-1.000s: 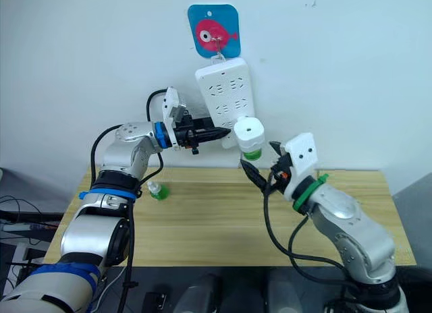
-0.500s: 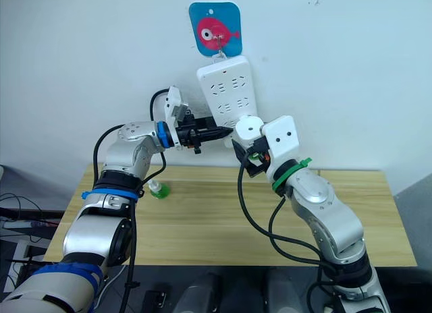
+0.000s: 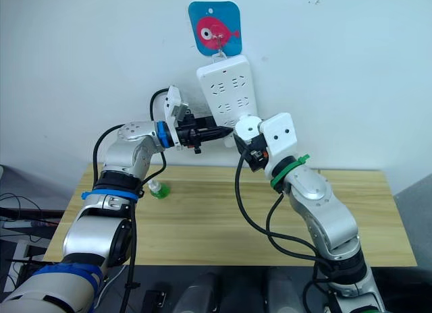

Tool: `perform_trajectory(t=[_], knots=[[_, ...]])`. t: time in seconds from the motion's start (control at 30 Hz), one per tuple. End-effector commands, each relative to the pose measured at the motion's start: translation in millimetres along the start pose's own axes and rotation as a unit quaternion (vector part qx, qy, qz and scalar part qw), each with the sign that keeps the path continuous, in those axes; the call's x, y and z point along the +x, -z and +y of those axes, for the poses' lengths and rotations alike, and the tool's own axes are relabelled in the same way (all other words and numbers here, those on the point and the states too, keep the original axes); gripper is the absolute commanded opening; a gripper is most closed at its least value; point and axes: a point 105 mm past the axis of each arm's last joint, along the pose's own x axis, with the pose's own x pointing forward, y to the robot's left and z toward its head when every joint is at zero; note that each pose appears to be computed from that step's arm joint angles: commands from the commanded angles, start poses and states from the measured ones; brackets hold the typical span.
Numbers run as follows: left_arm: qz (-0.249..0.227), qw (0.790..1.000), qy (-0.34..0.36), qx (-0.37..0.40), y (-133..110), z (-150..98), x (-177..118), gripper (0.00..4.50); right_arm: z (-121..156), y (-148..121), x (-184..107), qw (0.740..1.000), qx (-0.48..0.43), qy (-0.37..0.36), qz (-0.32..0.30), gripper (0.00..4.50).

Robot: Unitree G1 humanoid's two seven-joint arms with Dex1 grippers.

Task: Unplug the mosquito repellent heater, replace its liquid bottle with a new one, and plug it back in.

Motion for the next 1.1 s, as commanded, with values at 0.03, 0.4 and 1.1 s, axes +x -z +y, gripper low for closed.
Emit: perform_trajectory(t=[0.03, 0.4, 1.1], knots=[[-0.013, 0.999, -0.034, 0.017, -13.1, 10.6, -1.9, 1.30, 7.0, -13.2, -17.7, 0.999, -0.019, -0.015, -0.025, 3.07], [-0.010, 0.999, -0.046, 0.020, -9.2, 13.1, -6.8, 1.30, 5.0, -6.8, -29.6, 1.000, 0.009, -0.003, -0.019, 3.07], [-0.025, 0.960, -0.264, 0.094, -14.9, -7.1, -92.3, 4.48, -55.4, 19.3, -43.4, 0.976, 0.207, 0.055, -0.027, 3.07]])
